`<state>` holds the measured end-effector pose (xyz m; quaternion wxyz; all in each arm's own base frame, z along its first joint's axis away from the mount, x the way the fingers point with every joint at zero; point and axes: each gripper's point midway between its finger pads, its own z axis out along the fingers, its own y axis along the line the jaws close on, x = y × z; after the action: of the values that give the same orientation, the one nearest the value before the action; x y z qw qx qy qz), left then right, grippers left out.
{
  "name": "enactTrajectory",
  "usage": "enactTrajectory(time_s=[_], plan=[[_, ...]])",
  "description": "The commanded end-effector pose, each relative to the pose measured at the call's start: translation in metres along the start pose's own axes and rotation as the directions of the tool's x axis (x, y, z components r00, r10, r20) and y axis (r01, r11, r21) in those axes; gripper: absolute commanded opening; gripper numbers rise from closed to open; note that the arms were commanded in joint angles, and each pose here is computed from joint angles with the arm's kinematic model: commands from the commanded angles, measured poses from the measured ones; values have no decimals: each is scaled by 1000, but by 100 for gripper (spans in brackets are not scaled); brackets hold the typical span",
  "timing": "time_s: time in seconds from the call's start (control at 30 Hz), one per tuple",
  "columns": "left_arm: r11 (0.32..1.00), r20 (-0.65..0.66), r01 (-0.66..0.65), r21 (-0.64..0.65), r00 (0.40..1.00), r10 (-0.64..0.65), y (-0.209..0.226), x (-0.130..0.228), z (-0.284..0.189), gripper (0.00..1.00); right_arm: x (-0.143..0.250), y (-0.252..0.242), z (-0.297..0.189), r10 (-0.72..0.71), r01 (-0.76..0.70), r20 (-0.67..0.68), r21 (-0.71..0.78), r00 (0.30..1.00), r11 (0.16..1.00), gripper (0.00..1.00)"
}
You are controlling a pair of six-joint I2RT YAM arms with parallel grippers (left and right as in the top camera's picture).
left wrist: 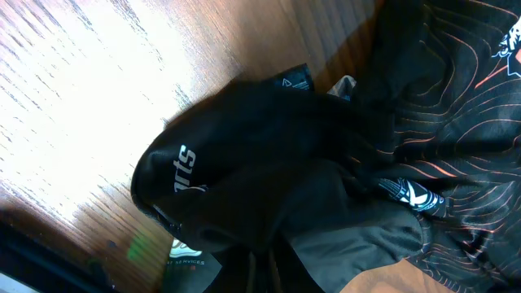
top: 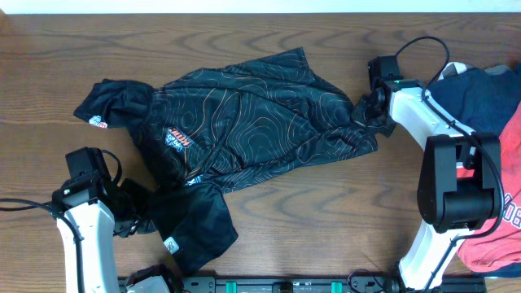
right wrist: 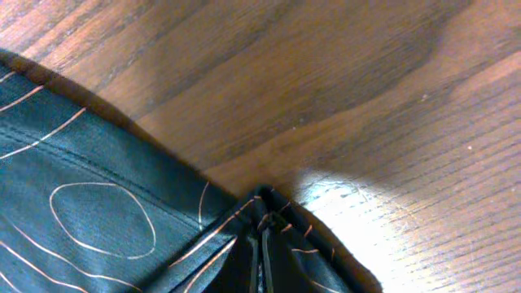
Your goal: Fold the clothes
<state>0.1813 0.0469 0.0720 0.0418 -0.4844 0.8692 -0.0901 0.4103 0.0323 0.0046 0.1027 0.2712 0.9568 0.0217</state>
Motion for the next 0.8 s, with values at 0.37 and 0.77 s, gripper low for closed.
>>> enactTrajectory(time_s=[0.37,0.77], plan=[[957,103,-177,229,982,157,-61,-26,-48,6,-34,-21,-88,-6,6,43,2,999,1000,1],[733,295,-386,560,920,259,-152,-22,-218,6,-43,-50,-279,-130,178,341,-115,931,977,1]])
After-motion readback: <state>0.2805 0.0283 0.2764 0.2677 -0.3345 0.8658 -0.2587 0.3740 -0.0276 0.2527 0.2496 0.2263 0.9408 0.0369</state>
